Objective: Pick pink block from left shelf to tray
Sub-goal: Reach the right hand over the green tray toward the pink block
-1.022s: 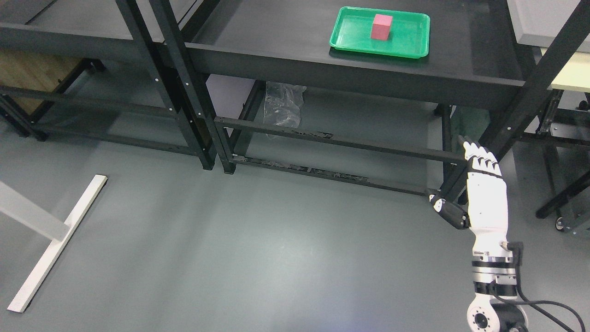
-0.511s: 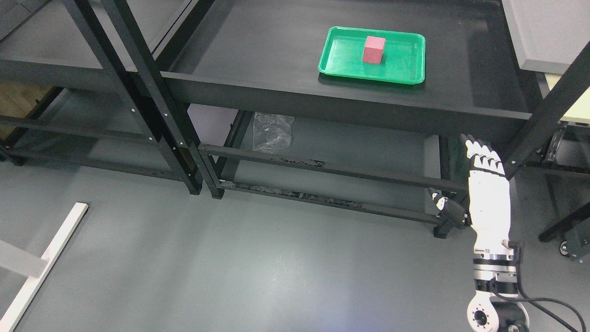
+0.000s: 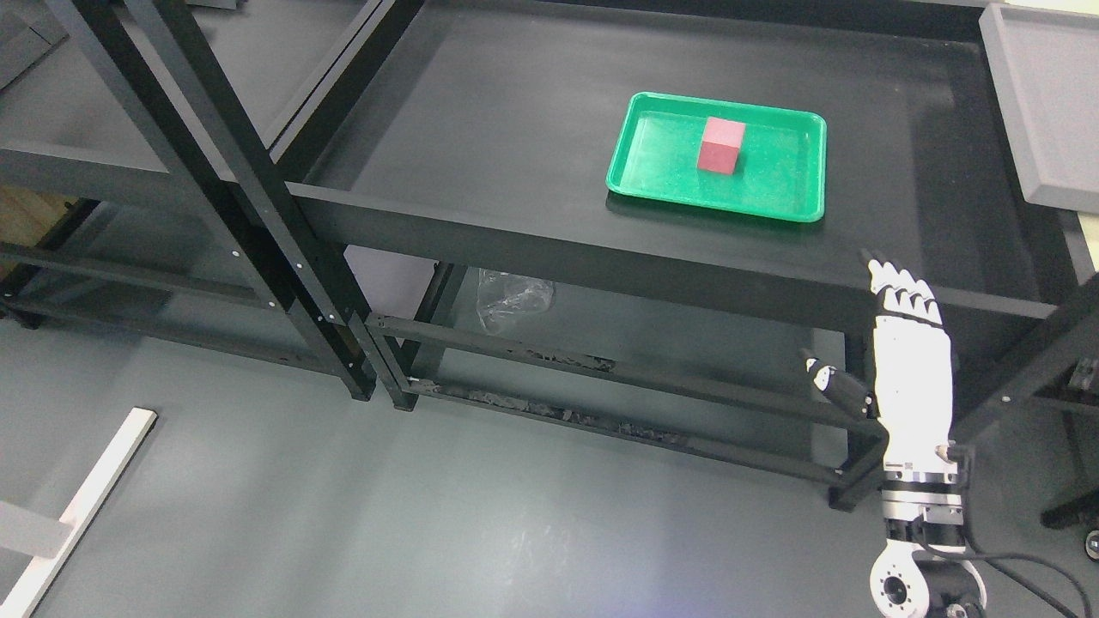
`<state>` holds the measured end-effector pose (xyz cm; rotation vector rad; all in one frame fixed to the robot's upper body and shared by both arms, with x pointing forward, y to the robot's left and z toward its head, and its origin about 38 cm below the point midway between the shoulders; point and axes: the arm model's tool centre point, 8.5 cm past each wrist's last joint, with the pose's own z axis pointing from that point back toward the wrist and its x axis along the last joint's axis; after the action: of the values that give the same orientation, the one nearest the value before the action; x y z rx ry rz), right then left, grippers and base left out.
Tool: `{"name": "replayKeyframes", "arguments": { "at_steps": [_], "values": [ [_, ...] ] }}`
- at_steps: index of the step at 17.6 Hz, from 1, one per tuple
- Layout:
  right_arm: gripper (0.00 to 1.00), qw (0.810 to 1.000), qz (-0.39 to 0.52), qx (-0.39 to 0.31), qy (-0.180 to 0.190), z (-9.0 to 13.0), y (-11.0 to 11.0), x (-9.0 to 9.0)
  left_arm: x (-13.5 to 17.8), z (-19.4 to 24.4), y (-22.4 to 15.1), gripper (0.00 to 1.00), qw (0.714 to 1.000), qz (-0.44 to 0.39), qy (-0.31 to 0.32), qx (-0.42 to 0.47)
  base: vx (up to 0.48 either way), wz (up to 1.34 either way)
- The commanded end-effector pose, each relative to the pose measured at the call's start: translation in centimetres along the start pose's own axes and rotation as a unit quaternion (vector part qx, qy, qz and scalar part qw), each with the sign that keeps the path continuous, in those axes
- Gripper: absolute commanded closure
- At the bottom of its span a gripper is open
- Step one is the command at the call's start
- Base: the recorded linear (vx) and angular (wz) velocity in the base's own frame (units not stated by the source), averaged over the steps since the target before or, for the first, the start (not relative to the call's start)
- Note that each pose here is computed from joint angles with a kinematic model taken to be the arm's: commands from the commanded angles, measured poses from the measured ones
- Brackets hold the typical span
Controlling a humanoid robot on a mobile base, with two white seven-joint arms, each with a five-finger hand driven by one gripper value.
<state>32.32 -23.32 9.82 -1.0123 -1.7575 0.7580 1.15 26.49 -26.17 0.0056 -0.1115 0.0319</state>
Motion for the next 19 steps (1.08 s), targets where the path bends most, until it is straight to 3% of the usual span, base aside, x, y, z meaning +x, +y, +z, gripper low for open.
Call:
{"name": "replayKeyframes", "arguments": {
  "at_steps": [1,5,11,15,19],
  "values": [
    [0.01,1.0,0.008,0.006,-0.007,0.1,-0.1,-0.2,2.1,-0.1,1.1,0.0,1.0,-0.003,-0.021,0.008,0.282,0.15],
    [0.01,1.0,0.008,0.014,-0.007,0.2,0.0,-0.3,2.1,-0.1,1.1,0.0,1.0,-0.003,-0.021,0.008,0.318,0.13],
    [0.01,0.997,0.013,0.077,0.011,0.3,1.1,-0.6,2.2,-0.1,1.1,0.0,1.0,-0.003,-0.021,0.008,0.346,0.09],
    [0.01,0.985,0.012,0.172,0.034,0.6,2.7,-1.1,2.1,-0.1,1.1,0.0,1.0,-0.003,-0.021,0.008,0.319,0.07],
    [0.01,0.982,0.01,0.186,0.033,0.8,3.0,-0.9,2.1,-0.1,1.1,0.0,1.0,-0.003,-0.021,0.008,0.207,0.06]
  ]
}}
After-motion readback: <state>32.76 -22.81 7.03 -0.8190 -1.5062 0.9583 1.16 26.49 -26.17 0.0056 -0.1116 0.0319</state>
